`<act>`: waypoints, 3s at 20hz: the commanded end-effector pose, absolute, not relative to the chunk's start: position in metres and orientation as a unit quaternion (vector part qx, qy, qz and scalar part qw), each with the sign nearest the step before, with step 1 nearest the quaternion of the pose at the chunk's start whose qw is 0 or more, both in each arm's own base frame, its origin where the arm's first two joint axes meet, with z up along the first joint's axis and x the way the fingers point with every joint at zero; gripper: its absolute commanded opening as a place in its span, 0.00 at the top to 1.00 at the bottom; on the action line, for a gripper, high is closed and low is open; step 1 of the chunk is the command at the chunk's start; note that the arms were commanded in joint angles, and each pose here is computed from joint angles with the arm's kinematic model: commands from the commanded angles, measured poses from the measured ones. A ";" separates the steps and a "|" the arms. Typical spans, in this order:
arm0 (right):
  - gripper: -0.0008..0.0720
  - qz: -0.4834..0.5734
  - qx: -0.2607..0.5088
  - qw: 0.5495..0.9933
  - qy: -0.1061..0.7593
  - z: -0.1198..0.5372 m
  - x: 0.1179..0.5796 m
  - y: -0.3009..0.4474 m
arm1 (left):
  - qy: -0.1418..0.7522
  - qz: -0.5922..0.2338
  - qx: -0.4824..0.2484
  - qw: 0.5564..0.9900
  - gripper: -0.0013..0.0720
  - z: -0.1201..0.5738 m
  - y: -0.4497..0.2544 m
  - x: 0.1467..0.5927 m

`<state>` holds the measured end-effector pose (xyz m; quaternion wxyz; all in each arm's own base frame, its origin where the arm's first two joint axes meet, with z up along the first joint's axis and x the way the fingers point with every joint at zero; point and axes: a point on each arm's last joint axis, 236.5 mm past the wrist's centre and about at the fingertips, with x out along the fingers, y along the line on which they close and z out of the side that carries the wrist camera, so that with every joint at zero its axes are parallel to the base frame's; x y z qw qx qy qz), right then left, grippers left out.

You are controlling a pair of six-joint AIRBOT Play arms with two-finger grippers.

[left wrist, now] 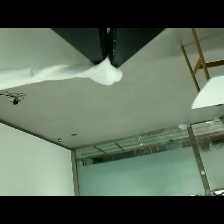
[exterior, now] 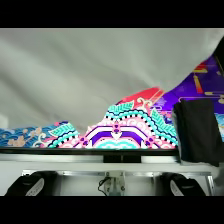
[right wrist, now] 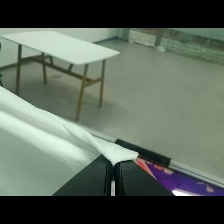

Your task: Fold the shirts.

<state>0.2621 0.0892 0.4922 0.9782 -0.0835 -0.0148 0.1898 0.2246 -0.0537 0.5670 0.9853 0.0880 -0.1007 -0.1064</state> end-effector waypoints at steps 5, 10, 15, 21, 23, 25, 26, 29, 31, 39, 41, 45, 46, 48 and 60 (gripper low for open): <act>0.90 0.131 -0.120 0.959 0.220 0.381 0.300 0.049 | -0.018 -0.029 0.132 0.991 0.93 0.517 -0.016 0.276; 0.90 0.150 -0.101 0.907 0.381 0.279 0.369 0.050 | 0.108 -0.051 0.126 0.985 0.93 0.426 -0.023 0.357; 0.90 0.152 -0.089 0.859 0.481 0.163 0.454 0.048 | 0.243 -0.135 0.047 0.959 0.93 0.292 -0.066 0.440; 0.90 0.101 -0.050 0.804 0.584 0.036 0.494 0.032 | 0.359 -0.178 -0.015 0.916 0.93 0.142 -0.113 0.518; 0.90 0.091 -0.006 0.782 0.617 0.005 0.491 0.041 | 0.409 -0.192 -0.037 0.891 0.93 0.087 -0.133 0.526; 0.90 0.107 0.047 0.762 0.637 -0.015 0.489 0.063 | 0.450 -0.189 -0.069 0.870 0.93 0.044 -0.148 0.528; 0.86 0.113 0.070 0.756 0.641 -0.020 0.489 0.072 | 0.472 -0.182 -0.085 0.858 0.86 0.027 -0.154 0.526; 0.21 0.128 0.096 0.741 0.653 -0.016 0.479 0.083 | 0.534 -0.176 -0.062 0.825 0.14 0.007 -0.137 0.501; 0.21 0.110 0.063 0.718 0.685 -0.007 0.454 0.061 | 0.597 -0.140 -0.021 0.789 0.14 0.004 -0.090 0.473; 0.21 0.097 0.069 0.650 0.751 -0.039 0.320 0.051 | 0.741 -0.122 -0.155 0.642 0.14 -0.078 -0.061 0.306; 0.13 0.095 0.079 0.641 0.757 -0.054 0.290 0.054 | 0.732 -0.139 -0.198 0.637 0.14 -0.095 -0.083 0.290; 0.08 0.102 0.120 0.632 0.759 -0.075 0.269 0.071 | 0.718 -0.165 -0.228 0.637 0.17 -0.107 -0.119 0.286; 0.08 0.099 0.131 0.642 0.749 -0.081 0.274 0.074 | 0.718 -0.169 -0.220 0.638 0.17 -0.109 -0.125 0.286; 0.08 0.098 0.171 0.656 0.729 -0.089 0.286 0.087 | 0.721 -0.176 -0.208 0.637 0.49 -0.113 -0.135 0.284; 0.87 0.140 0.224 0.597 0.758 -0.119 0.276 0.150 | 0.670 -0.182 -0.181 0.696 0.93 -0.069 -0.119 0.320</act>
